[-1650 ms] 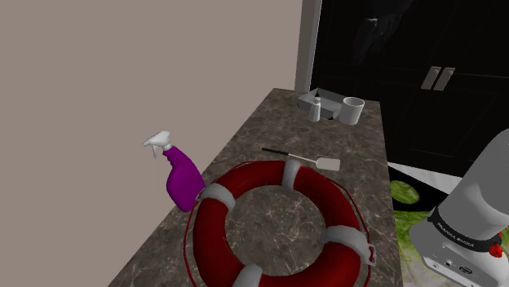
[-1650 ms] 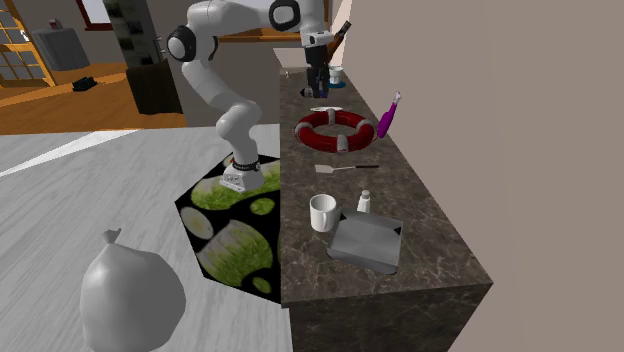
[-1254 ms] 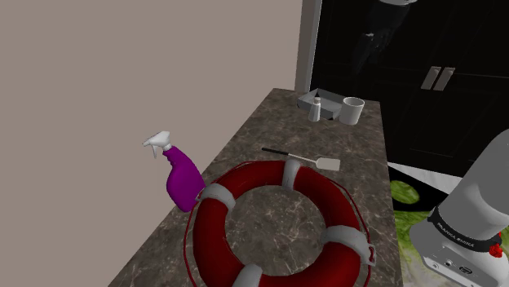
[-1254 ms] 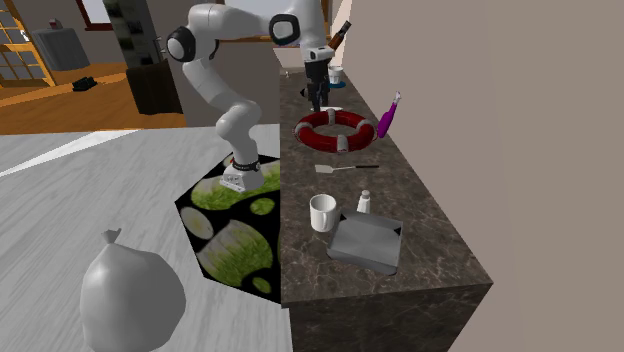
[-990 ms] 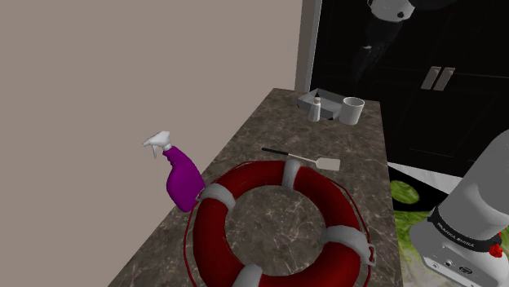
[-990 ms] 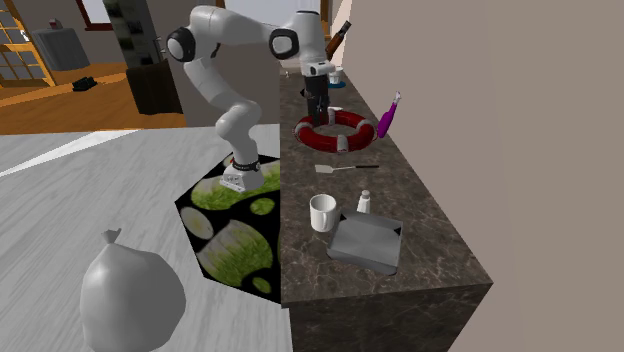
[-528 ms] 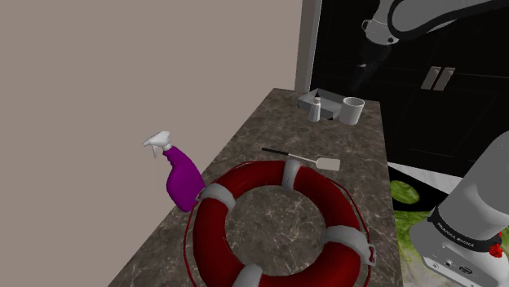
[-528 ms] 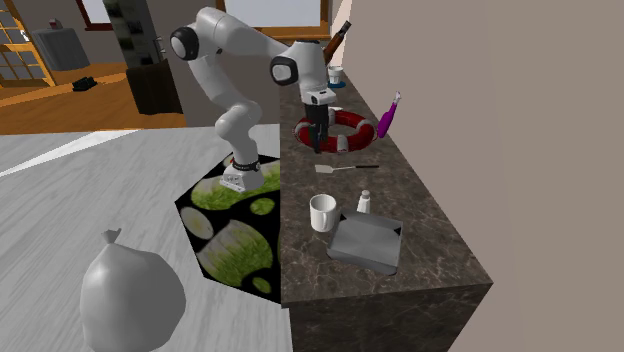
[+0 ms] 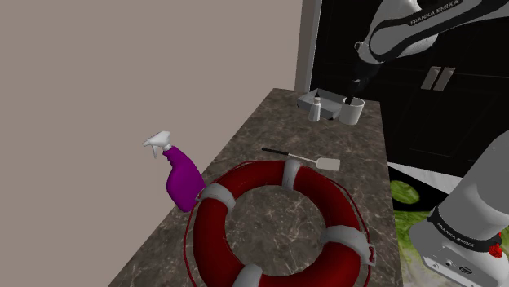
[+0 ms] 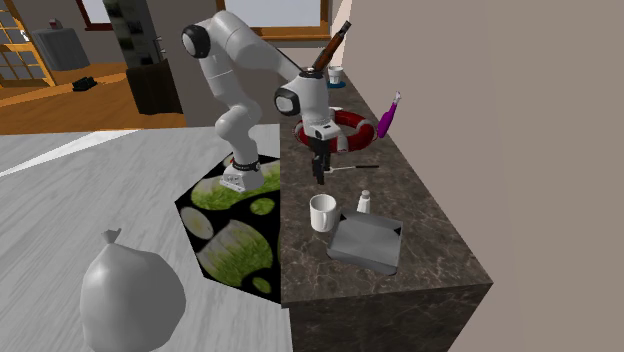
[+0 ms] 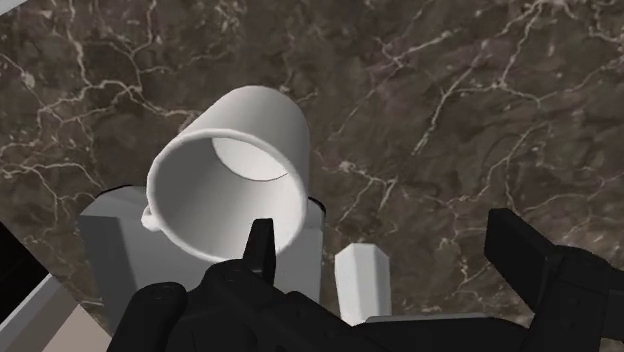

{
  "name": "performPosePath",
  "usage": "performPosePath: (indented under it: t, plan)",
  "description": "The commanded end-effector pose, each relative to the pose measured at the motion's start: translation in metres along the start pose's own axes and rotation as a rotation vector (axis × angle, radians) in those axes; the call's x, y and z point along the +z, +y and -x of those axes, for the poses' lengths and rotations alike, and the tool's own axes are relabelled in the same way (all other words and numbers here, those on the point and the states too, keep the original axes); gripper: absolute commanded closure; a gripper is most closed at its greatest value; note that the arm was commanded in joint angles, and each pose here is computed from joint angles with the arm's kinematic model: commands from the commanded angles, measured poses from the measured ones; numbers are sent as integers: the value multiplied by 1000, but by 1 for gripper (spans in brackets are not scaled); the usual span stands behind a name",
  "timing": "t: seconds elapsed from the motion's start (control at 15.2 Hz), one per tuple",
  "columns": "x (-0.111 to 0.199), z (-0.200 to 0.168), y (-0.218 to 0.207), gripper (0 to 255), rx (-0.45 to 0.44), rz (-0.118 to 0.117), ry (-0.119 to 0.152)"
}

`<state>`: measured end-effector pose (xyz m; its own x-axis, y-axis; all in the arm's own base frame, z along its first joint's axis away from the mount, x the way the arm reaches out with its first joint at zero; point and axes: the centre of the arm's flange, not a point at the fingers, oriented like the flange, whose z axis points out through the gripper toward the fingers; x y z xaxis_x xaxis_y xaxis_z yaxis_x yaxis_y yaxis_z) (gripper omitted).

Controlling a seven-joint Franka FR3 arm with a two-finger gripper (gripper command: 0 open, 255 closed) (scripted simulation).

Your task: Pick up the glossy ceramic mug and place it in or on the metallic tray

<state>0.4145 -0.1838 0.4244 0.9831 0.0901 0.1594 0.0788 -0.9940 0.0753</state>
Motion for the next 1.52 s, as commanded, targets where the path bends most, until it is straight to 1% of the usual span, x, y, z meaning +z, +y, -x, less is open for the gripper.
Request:
performPosePath:
  t: [0.0,0.13,0.2,0.66,1.19,1.25,1.45]
  plan:
    - [21,-2,19,0,-12,-3,-2]
    - [42,-5,35,0,-22,-8,-5]
    - [43,-5,35,0,-22,-8,-5]
    - [83,-5,35,0,-22,-8,-5]
    - [83,-5,35,0,-22,-8,-5]
    - [83,-5,35,255,-22,-8,-5]
    - [83,-5,35,255,-22,-8,-5]
